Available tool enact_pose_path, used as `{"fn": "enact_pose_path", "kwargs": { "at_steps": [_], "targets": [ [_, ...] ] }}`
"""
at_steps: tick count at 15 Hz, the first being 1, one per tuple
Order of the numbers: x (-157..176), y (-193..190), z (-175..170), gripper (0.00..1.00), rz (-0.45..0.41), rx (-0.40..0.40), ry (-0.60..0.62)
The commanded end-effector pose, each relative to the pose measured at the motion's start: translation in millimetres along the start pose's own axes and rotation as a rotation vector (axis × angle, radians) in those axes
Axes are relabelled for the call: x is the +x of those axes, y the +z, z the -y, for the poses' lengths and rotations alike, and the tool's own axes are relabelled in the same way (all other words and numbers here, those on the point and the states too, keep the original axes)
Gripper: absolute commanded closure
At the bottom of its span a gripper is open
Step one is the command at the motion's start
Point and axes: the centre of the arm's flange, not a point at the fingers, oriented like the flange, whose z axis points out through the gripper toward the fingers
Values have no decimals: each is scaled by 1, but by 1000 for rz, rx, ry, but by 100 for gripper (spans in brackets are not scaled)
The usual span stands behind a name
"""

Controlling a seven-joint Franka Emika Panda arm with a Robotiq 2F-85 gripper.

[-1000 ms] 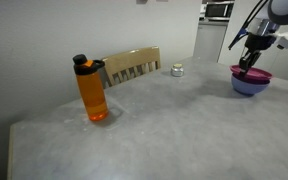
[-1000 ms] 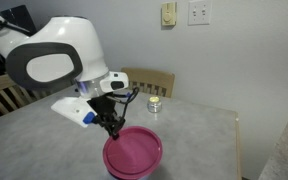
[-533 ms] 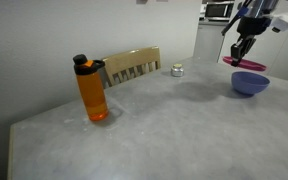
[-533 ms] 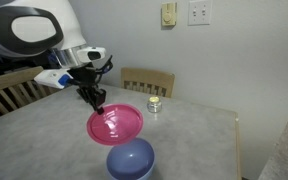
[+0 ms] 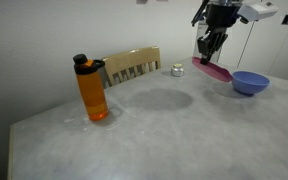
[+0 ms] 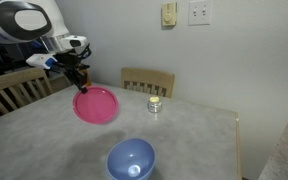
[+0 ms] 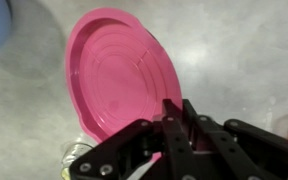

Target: Remove the pink plate from the top of the blue bowl

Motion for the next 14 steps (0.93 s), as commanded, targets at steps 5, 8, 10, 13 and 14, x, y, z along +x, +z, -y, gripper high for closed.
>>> {"fn": "enact_pose_path", "kwargs": {
  "at_steps": [5,8,10,13,14],
  "targets": [
    [30,52,24,97,94,88,195],
    [29,81,24,97,164,103,231],
    [28,98,25,97,205,94,229],
    [28,119,28,97,263,74,210],
    [29,123,30,97,279,75,201]
  ]
}}
